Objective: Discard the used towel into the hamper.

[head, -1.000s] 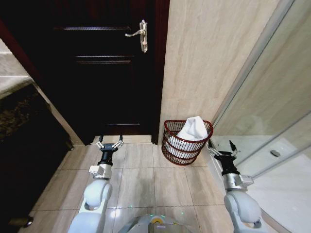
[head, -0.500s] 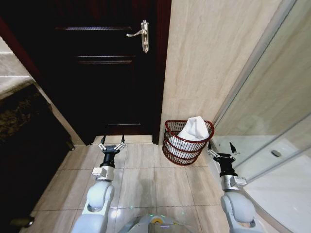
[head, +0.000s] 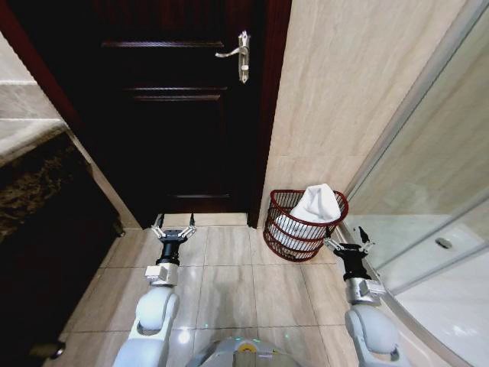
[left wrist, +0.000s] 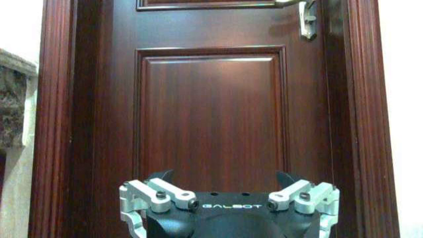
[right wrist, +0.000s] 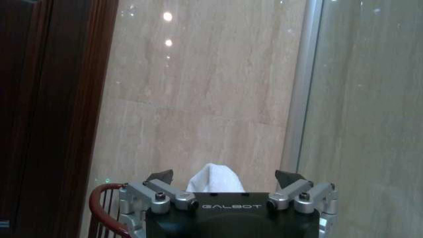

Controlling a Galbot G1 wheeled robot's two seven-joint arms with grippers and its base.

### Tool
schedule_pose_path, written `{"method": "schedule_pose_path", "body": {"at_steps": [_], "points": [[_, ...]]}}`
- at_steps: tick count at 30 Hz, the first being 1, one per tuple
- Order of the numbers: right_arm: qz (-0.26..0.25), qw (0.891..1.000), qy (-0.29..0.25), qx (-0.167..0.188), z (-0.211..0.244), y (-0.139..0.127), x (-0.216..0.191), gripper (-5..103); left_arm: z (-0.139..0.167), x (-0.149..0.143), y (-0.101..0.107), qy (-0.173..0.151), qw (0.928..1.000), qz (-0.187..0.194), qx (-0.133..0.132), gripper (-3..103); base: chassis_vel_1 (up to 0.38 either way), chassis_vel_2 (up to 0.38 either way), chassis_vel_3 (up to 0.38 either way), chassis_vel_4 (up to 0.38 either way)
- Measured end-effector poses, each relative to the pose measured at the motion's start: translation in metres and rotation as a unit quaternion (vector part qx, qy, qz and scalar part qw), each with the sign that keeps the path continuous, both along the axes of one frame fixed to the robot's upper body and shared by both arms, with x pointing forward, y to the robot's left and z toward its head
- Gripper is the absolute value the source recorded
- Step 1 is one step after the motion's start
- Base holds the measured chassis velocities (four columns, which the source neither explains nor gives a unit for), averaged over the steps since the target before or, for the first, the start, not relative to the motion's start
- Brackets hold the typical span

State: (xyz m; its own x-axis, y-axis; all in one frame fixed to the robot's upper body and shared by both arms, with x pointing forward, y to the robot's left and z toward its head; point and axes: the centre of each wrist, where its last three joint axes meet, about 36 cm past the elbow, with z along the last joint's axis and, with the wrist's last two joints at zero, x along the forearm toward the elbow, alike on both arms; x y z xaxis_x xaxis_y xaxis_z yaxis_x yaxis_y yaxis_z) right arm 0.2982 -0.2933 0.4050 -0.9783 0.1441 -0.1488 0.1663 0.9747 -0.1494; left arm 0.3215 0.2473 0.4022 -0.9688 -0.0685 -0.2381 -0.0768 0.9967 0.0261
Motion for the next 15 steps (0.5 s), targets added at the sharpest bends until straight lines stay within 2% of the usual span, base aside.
{"method": "schedule_pose_path", "body": {"at_steps": [15], "points": [[0.0, 1.0, 0.001, 0.002, -0.0007, 0.0021, -0.0008, 100, -0.0033, 0.0011, 0.0017, -0.006, 1.0, 0.0, 0.001, 100, 0.036, 0.033, -0.106, -0.096]]}}
